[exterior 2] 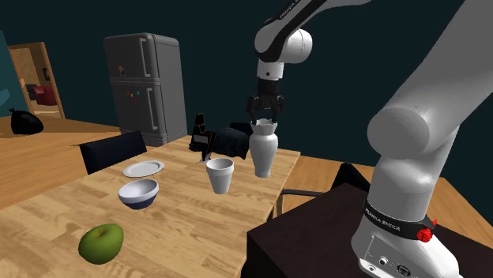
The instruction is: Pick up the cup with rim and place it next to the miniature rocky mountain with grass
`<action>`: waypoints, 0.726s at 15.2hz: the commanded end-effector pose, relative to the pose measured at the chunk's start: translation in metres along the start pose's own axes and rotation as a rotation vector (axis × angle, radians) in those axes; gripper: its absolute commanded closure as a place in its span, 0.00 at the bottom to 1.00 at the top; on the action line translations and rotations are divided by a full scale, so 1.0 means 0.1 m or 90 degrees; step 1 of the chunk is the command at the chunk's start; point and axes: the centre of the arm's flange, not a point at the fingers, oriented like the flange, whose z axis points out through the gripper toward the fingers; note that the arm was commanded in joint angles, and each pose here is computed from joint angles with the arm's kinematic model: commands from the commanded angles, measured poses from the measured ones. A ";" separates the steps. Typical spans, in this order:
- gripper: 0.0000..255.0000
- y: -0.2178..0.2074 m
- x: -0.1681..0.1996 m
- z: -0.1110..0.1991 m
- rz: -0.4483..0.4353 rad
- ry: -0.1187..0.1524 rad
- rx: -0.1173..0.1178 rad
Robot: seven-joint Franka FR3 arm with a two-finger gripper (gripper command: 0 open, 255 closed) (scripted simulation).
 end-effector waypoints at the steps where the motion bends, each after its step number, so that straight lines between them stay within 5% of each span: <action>1: 0.00 -0.02 0.15 0.24 -0.002 0.003 0.005; 11: 0.00 -0.24 0.85 1.30 -0.015 0.013 0.031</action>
